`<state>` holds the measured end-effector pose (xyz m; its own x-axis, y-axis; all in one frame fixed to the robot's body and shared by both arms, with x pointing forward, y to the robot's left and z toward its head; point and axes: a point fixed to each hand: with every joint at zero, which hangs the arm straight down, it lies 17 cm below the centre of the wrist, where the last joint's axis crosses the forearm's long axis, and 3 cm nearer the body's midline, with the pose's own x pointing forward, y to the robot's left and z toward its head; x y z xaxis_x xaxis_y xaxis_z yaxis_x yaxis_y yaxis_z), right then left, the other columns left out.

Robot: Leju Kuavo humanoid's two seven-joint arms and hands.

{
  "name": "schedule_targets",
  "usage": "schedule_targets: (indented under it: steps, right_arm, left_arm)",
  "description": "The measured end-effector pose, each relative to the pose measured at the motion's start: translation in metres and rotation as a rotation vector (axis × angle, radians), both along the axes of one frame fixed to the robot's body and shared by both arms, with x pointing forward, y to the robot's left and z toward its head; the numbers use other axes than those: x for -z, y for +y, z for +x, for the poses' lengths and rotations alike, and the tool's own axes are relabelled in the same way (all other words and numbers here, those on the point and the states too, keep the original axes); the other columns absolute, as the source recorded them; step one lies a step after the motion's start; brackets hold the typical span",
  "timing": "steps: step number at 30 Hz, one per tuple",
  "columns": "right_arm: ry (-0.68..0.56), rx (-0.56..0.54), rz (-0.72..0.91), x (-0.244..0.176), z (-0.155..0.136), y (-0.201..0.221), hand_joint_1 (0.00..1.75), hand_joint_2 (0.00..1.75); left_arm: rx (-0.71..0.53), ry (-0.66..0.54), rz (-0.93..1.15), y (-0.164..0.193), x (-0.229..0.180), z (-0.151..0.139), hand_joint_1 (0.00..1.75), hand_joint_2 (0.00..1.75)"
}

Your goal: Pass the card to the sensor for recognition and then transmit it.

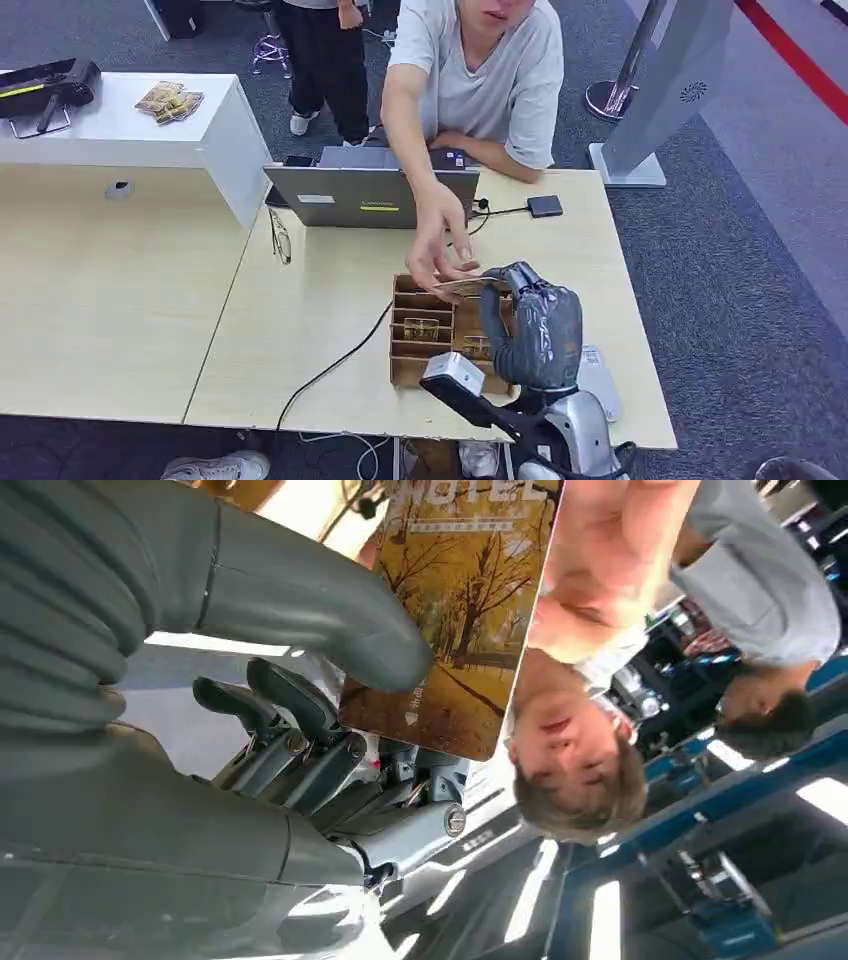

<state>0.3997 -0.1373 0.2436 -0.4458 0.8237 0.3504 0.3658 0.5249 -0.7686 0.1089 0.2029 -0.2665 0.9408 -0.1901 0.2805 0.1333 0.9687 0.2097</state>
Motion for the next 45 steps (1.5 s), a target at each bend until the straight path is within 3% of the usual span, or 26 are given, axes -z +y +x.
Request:
schedule_targets:
  steps: [4,5,17,18,45]
  right_arm:
    - [0.001,-0.038,-0.020,-0.001,0.005,0.018,1.75,1.75]
    - [0.000,-0.059,-0.029,-0.002,0.007,0.028,0.00,1.75]
    - [0.018,-0.095,-0.078,0.008,0.005,0.050,0.00,1.75]
    - [0.017,-0.098,-0.079,0.008,0.004,0.052,0.00,0.00]
    - [-0.014,-0.192,-0.045,0.017,-0.029,0.070,0.00,0.00]
  left_arm:
    - [0.013,-0.002,0.001,-0.001,0.000,0.002,0.00,0.00]
    - [0.016,-0.002,0.001,-0.001,-0.001,0.003,0.00,0.00]
    - [0.012,-0.003,0.001,-0.001,-0.001,0.004,0.00,0.00]
    - [0.011,-0.003,0.001,-0.001,-0.001,0.004,0.00,0.00]
    - [-0.016,0.000,0.004,0.002,0.000,0.003,0.00,0.00]
